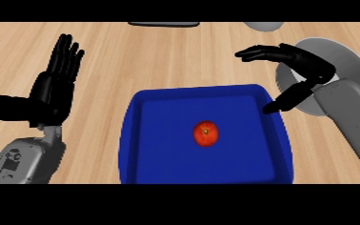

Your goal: Pick the tomato from the tray and place it in the pot

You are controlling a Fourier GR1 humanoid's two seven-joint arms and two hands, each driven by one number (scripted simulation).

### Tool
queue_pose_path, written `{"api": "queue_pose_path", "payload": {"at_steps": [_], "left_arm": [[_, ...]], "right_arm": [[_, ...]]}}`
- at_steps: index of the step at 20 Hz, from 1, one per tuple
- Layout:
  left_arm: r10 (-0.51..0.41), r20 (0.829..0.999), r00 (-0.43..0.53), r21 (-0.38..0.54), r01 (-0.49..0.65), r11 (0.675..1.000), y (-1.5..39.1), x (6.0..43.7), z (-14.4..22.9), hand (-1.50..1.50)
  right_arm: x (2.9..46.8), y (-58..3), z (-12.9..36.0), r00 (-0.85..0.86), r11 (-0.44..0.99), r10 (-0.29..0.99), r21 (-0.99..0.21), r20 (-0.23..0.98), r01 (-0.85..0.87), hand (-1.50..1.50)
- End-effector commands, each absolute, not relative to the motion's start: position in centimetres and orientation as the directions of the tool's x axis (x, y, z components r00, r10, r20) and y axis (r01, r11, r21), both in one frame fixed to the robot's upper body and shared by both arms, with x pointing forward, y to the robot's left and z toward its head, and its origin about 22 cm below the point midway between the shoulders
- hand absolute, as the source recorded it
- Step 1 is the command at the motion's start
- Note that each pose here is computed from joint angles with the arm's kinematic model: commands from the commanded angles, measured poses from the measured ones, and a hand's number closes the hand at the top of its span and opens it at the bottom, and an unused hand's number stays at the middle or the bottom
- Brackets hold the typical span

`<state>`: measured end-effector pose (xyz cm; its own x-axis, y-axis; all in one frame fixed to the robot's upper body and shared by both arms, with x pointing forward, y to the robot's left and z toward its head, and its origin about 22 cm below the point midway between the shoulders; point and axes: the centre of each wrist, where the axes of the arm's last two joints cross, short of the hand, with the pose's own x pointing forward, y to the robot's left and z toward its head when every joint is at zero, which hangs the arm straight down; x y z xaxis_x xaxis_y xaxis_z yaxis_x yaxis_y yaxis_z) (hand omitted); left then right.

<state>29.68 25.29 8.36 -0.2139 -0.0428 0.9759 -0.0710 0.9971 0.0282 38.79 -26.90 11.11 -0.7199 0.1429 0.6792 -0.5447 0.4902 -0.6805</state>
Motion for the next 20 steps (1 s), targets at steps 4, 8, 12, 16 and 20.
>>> {"api": "queue_pose_path", "payload": {"at_steps": [4, 8, 12, 16, 20], "left_arm": [[-0.052, 0.98, -0.191, 0.037, -0.083, 0.996, 26.0, 30.2, 8.7, 0.0], [-0.053, 0.98, -0.19, 0.035, -0.095, 0.995, 26.7, 30.1, 6.4, 0.0], [-0.057, 0.985, -0.166, 0.04, -0.104, 0.994, 26.8, 31.2, 7.9, 0.0], [-0.047, 0.979, -0.197, 0.027, -0.106, 0.994, 28.2, 28.8, 5.9, 0.0], [-0.065, 0.978, -0.197, 0.044, -0.108, 0.993, 27.3, 30.3, 8.2, 0.0]], "right_arm": [[39.4, -25.7, 12.4, -0.797, 0.179, 0.166, -0.812, 0.581, -0.555, -1.5], [38.8, -22.1, 12.7, -0.839, 0.043, 0.226, -0.865, 0.495, -0.5, -1.5], [38.5, -20.0, 11.8, -0.837, -0.015, 0.257, -0.864, 0.483, -0.503, -1.5], [36.7, -19.3, 10.8, -0.825, -0.051, 0.313, -0.859, 0.471, -0.509, -1.5], [36.5, -15.9, 10.3, -0.798, -0.095, 0.361, -0.832, 0.483, -0.547, -1.5]]}}
